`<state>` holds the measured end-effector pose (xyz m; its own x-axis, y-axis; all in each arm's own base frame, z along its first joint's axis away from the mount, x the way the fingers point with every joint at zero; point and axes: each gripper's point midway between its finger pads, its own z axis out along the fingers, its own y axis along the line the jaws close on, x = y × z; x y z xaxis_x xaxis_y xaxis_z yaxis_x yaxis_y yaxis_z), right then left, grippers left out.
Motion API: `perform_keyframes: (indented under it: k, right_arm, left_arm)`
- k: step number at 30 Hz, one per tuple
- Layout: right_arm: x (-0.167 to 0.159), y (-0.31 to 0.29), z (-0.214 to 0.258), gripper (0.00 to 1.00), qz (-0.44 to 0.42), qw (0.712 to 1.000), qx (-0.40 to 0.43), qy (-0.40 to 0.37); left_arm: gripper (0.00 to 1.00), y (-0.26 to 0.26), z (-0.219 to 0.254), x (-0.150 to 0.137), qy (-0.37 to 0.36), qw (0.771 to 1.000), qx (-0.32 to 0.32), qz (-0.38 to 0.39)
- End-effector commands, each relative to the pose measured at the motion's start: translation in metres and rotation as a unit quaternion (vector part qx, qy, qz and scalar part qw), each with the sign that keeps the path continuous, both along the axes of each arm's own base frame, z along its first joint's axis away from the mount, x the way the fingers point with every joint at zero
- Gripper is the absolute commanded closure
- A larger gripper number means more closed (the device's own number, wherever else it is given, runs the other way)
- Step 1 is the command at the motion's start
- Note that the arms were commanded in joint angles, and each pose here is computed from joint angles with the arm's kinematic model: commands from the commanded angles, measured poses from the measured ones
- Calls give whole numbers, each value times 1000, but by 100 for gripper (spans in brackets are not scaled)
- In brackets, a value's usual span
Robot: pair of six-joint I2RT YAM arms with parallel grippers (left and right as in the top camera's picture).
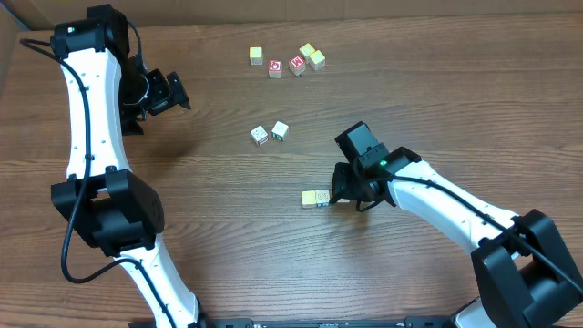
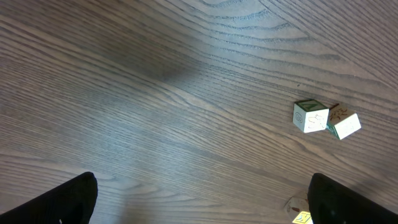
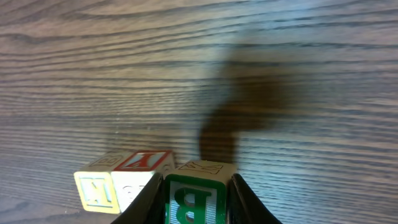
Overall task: Flip 5 blocks
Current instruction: 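Rotate the B block and lower it beside the K block row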
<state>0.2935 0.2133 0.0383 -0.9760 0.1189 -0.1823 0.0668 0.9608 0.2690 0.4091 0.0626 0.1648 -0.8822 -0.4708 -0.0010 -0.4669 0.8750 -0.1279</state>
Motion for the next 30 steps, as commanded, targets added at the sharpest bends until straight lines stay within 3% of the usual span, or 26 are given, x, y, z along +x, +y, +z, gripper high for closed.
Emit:
perform_keyframes:
  k: [1,6,12,16,24,28,30]
  right_arm:
    - [-6,6,-3,78,13,1000,-2,-2]
    - [-5,5,-4,76,16,999,-24,-15]
    - [-5,5,-4,55,16,999,-24,-15]
    - [-5,5,-4,48,16,999,-24,-15]
    - [5,-2,-3,54,3,999,-37,-34]
    - [16,-15,-2,63,-23,998,-43,-41]
    - [15,-22,-4,73,-31,998,-48,-34]
  left_arm:
    - [0,-2,13,0,-18,1000,5,3]
    - [0,-2,13,0,-18,1000,5,3]
    - [0,-2,13,0,-18,1000,5,3]
    - [0,-2,13,0,-18,1000,5,3]
    - [0,-2,13,0,-18,1000,5,3]
    - [0,-2,13,0,-18,1000,5,3]
    - [0,-2,13,0,-18,1000,5,3]
